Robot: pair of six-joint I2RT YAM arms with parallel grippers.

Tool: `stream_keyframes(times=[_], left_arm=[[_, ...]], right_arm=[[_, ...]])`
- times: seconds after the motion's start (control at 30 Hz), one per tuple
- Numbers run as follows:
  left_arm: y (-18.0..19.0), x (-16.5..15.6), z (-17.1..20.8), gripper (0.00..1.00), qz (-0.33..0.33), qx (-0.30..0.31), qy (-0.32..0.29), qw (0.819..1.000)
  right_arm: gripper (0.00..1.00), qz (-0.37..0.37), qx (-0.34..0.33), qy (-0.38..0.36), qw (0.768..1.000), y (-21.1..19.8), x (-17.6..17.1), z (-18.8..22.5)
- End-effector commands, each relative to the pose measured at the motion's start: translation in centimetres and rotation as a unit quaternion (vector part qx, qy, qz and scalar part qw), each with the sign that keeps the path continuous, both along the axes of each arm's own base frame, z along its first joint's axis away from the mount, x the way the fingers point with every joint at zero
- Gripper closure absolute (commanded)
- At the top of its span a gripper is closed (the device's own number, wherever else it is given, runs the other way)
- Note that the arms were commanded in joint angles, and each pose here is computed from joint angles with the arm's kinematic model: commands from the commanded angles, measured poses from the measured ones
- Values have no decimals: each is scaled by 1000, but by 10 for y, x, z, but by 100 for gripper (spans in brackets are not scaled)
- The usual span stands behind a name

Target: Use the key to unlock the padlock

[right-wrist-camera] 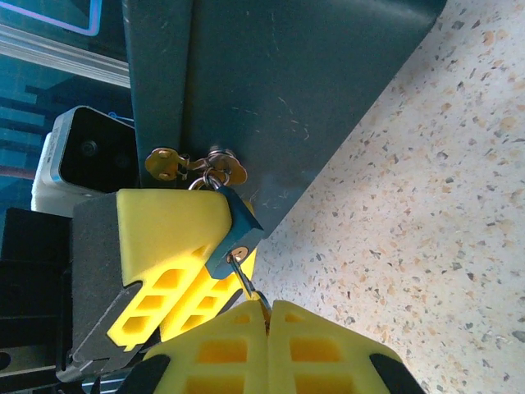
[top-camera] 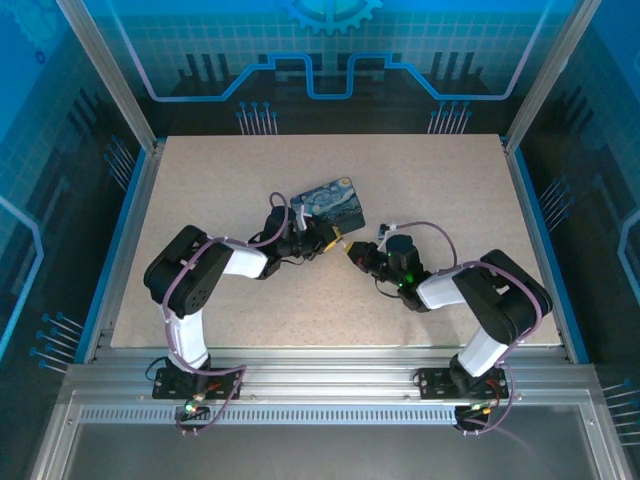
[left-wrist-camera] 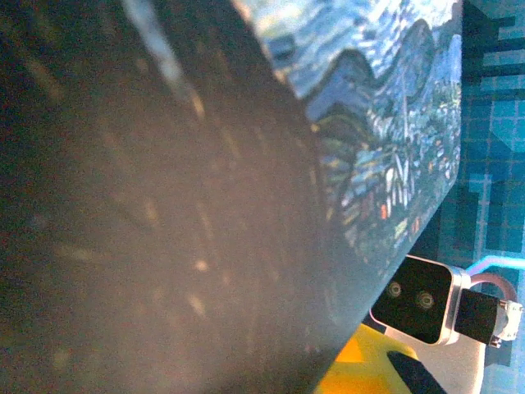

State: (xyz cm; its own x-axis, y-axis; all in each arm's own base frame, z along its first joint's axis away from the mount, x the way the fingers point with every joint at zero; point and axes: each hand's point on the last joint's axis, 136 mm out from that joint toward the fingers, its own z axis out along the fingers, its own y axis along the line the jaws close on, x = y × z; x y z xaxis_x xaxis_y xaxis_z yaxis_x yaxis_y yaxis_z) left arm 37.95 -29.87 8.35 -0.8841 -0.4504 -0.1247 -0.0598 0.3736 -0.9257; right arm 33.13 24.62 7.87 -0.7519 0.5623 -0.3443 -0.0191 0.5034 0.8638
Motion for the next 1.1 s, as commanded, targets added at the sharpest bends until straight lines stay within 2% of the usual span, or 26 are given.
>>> stream_keyframes(times=[0.0,0.53,1.07], left_arm=[[-4,-1,3,100,-14,-18,5,1000],[-6,-4,-1,100,-19,-25,15,999],[-7,-1,3,100,-18,-27,14,999]], right_arm=[[100,5,15,-11,1000,5,2,6],[100,2,46,-11,999,9,11,10],[100,-2,46,-21,999,3,9,15]])
